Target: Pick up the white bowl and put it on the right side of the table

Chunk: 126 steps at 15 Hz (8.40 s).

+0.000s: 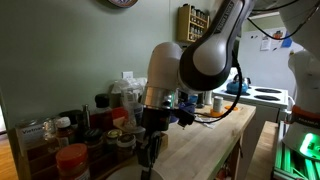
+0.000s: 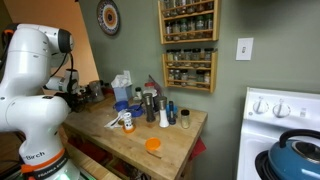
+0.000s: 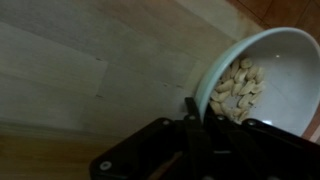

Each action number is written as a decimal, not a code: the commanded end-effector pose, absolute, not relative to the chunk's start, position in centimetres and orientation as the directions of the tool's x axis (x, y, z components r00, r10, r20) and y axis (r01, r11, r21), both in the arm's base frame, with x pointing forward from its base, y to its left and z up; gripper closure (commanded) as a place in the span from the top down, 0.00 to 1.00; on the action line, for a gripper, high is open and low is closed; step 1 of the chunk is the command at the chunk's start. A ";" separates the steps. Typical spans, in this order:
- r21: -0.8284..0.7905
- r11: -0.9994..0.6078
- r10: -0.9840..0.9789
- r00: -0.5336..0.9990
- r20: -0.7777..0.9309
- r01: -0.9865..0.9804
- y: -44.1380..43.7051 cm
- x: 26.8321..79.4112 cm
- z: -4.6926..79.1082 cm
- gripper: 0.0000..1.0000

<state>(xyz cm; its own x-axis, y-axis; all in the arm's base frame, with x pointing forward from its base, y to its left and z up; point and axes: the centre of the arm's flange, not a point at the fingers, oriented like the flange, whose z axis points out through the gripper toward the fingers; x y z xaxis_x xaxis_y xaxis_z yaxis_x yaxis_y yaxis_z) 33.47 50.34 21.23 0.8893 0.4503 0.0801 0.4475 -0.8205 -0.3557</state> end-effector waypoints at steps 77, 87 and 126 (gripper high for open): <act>-0.377 -0.776 -0.571 0.817 0.081 -0.506 20.5 33.5 24.2 0.07; -0.399 -0.746 -0.607 0.791 0.076 -0.533 22.6 35.9 23.6 0.02; -0.327 -0.839 -0.543 0.705 0.457 -0.435 21.8 28.7 26.4 1.00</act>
<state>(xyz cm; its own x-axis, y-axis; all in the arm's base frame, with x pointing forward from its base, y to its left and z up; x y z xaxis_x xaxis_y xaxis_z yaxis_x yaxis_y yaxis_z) 29.36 22.26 23.43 0.7416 -0.5273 0.4147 -0.4228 -0.8473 -0.3213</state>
